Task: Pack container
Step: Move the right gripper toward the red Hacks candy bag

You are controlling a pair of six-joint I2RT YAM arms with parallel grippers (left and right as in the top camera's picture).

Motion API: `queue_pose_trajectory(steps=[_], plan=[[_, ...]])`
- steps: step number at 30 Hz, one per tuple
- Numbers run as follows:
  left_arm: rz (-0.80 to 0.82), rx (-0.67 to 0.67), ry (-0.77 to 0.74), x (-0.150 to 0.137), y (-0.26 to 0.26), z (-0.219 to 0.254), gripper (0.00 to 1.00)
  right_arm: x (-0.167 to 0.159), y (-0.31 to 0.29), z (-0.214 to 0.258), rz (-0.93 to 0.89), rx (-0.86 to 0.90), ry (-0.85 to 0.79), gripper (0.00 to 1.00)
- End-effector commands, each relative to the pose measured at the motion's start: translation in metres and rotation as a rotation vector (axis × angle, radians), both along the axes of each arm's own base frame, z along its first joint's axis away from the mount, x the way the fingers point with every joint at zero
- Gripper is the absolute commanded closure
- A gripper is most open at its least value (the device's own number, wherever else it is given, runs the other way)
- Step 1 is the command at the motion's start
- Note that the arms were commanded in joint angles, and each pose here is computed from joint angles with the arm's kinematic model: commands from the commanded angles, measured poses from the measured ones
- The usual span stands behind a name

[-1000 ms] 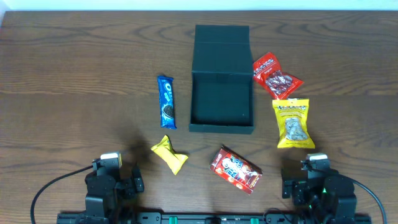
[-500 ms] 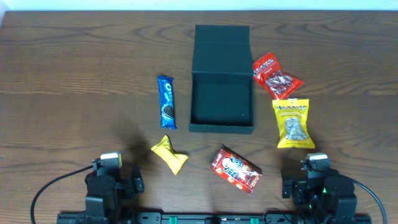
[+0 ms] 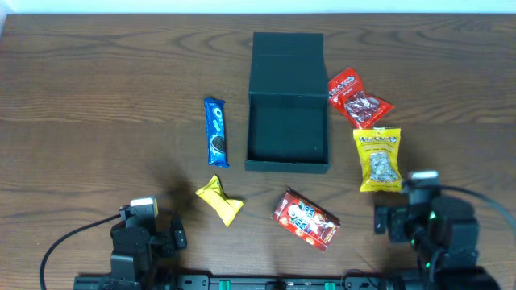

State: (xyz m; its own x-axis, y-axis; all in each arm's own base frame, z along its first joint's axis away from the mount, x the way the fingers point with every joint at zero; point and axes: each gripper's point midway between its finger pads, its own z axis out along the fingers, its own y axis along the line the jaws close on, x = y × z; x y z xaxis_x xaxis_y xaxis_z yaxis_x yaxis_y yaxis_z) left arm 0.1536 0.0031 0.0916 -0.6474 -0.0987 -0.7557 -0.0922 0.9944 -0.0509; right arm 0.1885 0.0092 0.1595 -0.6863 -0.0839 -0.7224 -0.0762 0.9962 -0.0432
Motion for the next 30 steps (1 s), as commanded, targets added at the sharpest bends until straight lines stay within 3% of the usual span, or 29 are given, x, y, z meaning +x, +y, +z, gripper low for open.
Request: queue_pose_trajectory(steps=[1, 11, 18, 24, 30], plan=[[-0.006, 0.020, 0.051, -0.004, 0.002, -0.017, 0.05, 0.016, -0.011, 0.037, -0.064, -0.021, -0.057, 0.01], [-0.006, 0.020, 0.051, -0.004, 0.002, -0.017, 0.04, 0.061, -0.004, 0.089, -0.050, 0.000, -0.039, 0.01], [-0.006, 0.020, 0.051, -0.004, 0.002, -0.017, 0.05, 0.081, 0.016, 0.074, -0.058, 0.151, 0.054, 0.01], [-0.006, 0.020, 0.051, -0.004, 0.002, -0.017, 0.05, 0.089, 0.019, 0.060, -0.053, 0.155, 0.108, 0.01], [-0.006, 0.020, 0.051, -0.004, 0.002, -0.017, 0.05, 0.091, 0.018, 0.021, -0.065, 0.130, 0.275, 0.01]])
